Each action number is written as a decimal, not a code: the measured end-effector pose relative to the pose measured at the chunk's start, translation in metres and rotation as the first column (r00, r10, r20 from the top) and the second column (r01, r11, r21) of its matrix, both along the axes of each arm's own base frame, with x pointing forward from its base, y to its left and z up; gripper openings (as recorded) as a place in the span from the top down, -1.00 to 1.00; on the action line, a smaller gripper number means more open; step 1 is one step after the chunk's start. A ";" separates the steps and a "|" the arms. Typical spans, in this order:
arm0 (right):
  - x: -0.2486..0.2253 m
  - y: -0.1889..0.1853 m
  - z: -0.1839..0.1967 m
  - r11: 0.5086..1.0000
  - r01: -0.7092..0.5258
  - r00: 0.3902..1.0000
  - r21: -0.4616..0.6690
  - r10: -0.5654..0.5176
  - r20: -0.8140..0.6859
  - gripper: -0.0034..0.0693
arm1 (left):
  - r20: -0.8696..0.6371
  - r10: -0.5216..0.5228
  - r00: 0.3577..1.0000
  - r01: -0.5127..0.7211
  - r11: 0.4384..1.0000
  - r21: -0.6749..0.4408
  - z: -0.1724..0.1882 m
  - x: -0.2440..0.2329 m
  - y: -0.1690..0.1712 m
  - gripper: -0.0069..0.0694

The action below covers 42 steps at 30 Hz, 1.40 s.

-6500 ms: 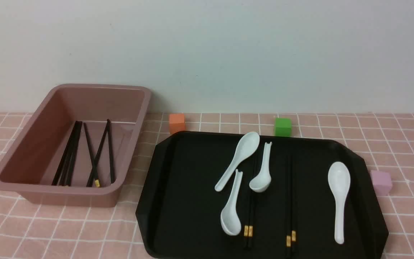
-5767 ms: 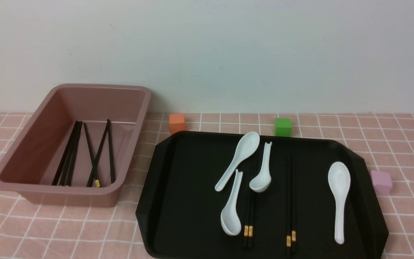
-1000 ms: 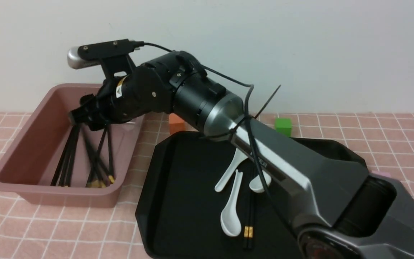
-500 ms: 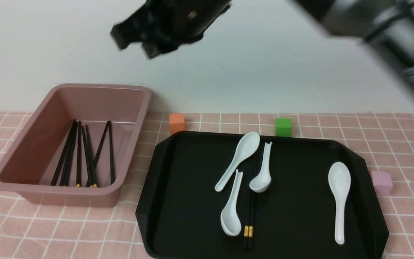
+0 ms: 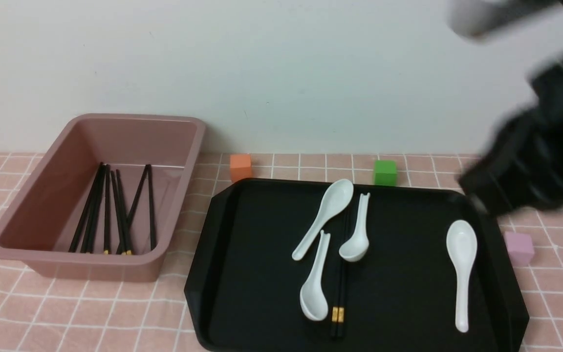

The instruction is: On pink tablecloth take chopsticks from black tray and put them in box.

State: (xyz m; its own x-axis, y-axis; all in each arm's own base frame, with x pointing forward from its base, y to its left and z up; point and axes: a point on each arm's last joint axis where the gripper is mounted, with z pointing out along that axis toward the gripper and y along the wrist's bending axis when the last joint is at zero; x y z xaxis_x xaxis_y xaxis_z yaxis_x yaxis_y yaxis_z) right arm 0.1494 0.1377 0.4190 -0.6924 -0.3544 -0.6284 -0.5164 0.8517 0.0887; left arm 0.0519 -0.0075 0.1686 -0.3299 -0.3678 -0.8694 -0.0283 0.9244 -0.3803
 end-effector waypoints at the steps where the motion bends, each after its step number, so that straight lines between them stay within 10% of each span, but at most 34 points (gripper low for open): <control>1: -0.010 -0.010 -0.007 1.000 0.006 1.000 0.002 -0.006 -0.006 0.93 | 0.000 0.000 1.000 0.000 1.000 0.000 0.000 0.000 0.000 0.19; 14: -0.101 -0.095 -0.040 0.990 0.006 0.999 0.141 -0.013 0.051 0.92 | 0.000 0.000 1.000 0.000 1.000 0.000 0.000 0.000 0.000 0.19; 19: -0.101 -0.109 -0.074 0.966 0.171 0.974 0.195 -0.195 0.112 0.92 | 0.000 0.000 1.000 0.000 1.000 0.000 0.000 0.000 0.000 0.19; 28: -0.094 -0.132 -0.191 0.821 0.473 0.752 0.319 -0.565 0.340 0.92 | 0.000 0.000 1.000 0.000 1.000 0.000 0.000 0.000 0.000 0.19; 42: -0.097 -0.141 -0.245 0.820 0.503 0.667 0.272 -0.569 0.481 0.92 | 0.000 0.000 1.000 0.000 1.000 0.000 0.000 0.000 0.000 0.19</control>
